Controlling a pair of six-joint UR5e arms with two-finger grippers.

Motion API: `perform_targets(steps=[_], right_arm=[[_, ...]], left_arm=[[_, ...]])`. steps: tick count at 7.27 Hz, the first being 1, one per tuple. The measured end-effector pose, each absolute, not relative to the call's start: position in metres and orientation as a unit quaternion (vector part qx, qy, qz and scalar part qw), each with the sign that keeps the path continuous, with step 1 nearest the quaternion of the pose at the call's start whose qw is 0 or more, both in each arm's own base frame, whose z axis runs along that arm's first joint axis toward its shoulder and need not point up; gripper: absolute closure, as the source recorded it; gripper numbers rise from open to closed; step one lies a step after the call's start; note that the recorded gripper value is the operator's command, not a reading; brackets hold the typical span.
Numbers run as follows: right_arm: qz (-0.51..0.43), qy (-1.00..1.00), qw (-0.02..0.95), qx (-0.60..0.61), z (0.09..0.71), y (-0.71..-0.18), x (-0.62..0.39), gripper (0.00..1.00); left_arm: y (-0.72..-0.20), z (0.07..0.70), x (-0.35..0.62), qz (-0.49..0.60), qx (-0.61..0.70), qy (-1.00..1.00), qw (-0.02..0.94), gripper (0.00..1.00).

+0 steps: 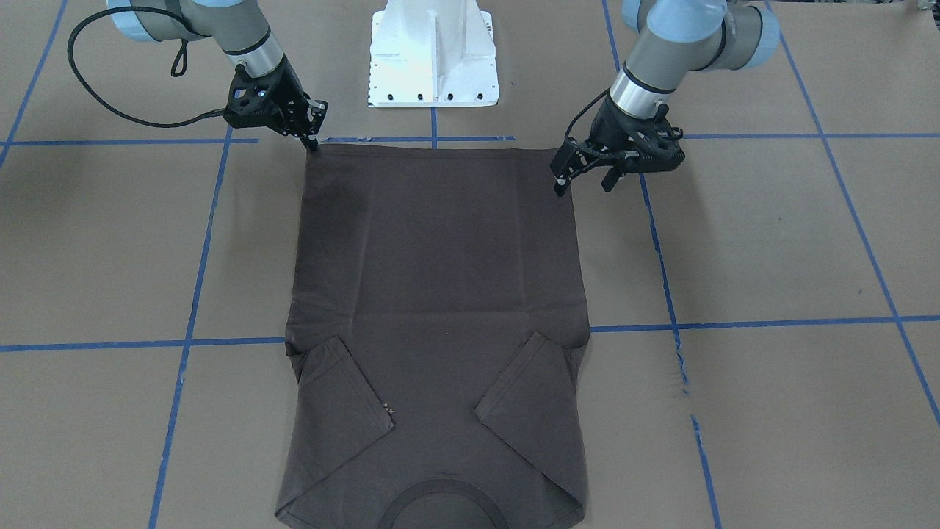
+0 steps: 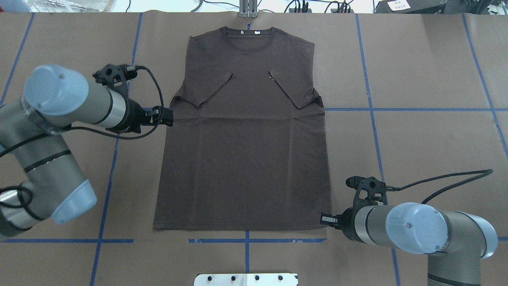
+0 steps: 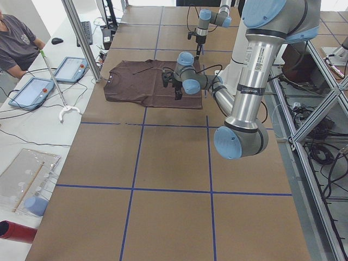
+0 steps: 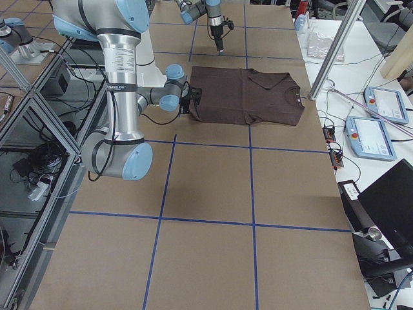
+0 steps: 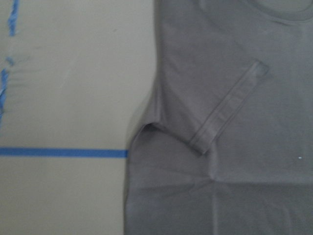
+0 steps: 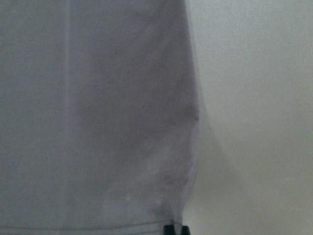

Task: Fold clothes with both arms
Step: 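Move both grippers to the shirt hem corners nearest the robot, then grasp the hem corners with both grippers and lift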

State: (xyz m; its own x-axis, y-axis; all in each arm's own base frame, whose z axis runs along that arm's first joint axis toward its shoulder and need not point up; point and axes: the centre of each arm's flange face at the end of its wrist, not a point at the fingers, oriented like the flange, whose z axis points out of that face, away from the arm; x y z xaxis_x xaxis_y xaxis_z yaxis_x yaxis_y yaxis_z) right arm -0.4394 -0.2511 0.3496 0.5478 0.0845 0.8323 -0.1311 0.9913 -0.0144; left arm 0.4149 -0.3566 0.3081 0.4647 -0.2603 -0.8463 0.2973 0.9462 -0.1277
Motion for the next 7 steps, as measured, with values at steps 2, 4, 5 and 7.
perform_targets(steps=[2, 4, 5, 7], right_arm=[[0.014, -0.476, 0.878, 0.042, 0.344, -0.262, -0.43, 1.0], [0.0, -0.479, 0.877, 0.047, 0.342, -0.263, -0.429, 1.0], [-0.002, -0.48, 0.876, 0.047, 0.341, -0.263, -0.43, 1.0], [-0.003, -0.481, 0.875, 0.048, 0.34, -0.263, -0.43, 1.0]], left_arm=[[-0.29, 0.319, 0.459, -0.197, -0.004, 0.469, 0.861, 0.06], [-0.254, 0.334, 0.486, -0.204, -0.009, 0.437, 0.876, 0.08], [-0.246, 0.341, 0.494, -0.201, -0.011, 0.426, 0.882, 0.11], [-0.241, 0.352, 0.501, -0.198, -0.012, 0.413, 0.889, 0.2]])
